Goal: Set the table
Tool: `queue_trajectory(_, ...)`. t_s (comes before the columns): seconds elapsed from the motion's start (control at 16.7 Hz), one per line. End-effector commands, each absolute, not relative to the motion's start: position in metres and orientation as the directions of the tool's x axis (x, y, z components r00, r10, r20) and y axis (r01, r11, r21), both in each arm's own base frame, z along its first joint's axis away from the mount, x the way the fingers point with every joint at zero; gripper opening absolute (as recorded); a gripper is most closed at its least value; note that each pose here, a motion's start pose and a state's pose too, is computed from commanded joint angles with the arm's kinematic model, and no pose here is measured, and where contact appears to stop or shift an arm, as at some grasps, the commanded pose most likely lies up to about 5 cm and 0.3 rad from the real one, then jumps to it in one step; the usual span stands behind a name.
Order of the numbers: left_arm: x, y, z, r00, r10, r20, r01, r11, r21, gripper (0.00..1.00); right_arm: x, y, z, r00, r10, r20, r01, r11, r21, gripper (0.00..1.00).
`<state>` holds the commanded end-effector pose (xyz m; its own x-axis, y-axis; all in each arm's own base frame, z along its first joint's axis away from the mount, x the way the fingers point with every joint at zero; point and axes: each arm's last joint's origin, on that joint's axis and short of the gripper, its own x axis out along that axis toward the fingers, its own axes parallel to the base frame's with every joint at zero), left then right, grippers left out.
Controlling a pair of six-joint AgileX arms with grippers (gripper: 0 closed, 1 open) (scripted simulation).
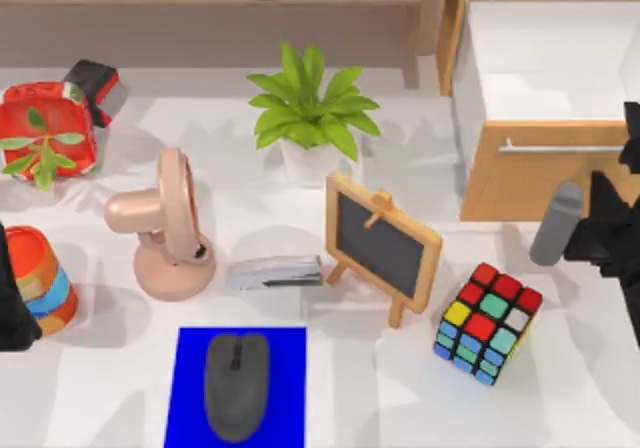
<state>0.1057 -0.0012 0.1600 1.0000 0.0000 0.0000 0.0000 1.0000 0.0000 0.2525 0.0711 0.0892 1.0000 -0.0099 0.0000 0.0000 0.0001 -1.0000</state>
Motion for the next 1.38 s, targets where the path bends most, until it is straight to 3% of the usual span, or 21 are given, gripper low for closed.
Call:
queue_trajectory(0.06,0.1057,-0.0012,0.1600,1.000,0.000,0.000,0.000,1.000,0.000,1.00,0.2525,0.0711,0.0892,1.000,-0.010,0.000,0.000,0.000,-1.000,1.00)
queue_trajectory(0.84,0.1057,-0.0012,0.1600,1.000,0.000,0.000,0.000,1.000,0.000,1.00,0.2525,0.0711,0.0892,1.000,-0.010,0.000,0.000,0.000,-1.000,0.02)
queue_trajectory(1.38,0.1057,-0.0012,0.1600,1.000,0.000,0.000,0.000,1.000,0.000,1.00,0.2521,0.0713,0.0882,1.000,-0.009,-0.006,-0.006,0.001,-1.000,0.00)
